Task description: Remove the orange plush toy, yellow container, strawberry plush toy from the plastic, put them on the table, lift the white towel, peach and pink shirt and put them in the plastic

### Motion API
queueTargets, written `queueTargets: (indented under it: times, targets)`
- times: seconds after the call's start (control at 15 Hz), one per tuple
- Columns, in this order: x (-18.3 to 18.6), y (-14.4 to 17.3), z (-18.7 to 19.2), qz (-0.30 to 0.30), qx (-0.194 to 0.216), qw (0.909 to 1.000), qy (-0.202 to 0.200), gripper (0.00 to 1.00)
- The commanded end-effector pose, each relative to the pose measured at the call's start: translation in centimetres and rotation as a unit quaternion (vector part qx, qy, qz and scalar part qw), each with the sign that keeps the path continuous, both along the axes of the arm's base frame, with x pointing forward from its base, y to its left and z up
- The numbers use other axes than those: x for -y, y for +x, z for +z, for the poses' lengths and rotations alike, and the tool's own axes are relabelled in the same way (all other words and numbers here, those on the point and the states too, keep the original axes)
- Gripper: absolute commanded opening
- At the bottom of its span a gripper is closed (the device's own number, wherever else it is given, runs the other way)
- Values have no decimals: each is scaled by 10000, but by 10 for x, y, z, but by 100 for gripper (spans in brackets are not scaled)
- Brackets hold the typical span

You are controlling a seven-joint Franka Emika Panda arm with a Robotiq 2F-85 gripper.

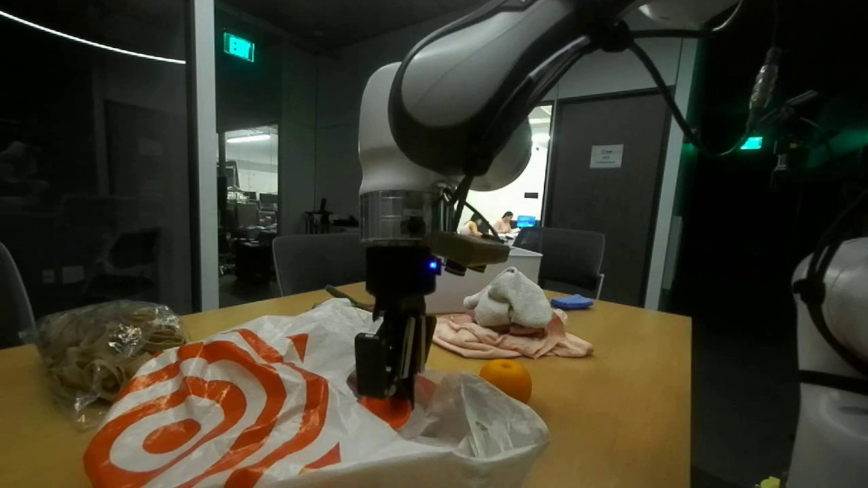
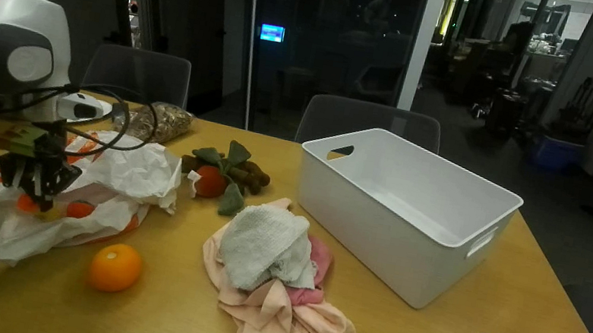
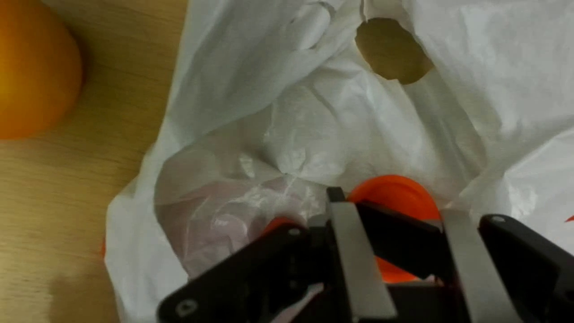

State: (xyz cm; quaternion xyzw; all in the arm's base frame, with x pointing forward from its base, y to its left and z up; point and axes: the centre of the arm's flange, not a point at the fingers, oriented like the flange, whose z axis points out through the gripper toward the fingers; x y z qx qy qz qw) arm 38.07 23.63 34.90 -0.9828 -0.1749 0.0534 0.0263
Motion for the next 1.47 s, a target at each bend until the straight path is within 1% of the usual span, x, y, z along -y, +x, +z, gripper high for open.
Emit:
queueTargets:
  times: [0.0, 0.27, 0.4, 0.47, 0.6, 0.73, 0.87, 1.07, 1.2, 1.4]
  targets:
    - [13, -8, 35, -350, 187, 9992, -111, 9]
    - [32, -12, 55, -780, 266, 9964, -208, 8]
    - [49, -11, 64, -1152, 332, 9925, -253, 9]
    - [60, -9, 69, -1402, 386, 9890, -262, 9]
    - [83, -5, 78, -1924, 488, 9798, -237, 9]
    - [109, 2, 83, -2479, 576, 9668, -206, 8]
    - [131, 10, 81, -2971, 580, 9529, -203, 9]
    - [157, 27, 62, -3488, 475, 9353, -355, 8]
    - [169, 36, 47, -3677, 478, 9275, -480, 8]
    - [180, 46, 27, -3879, 415, 9189, -586, 8]
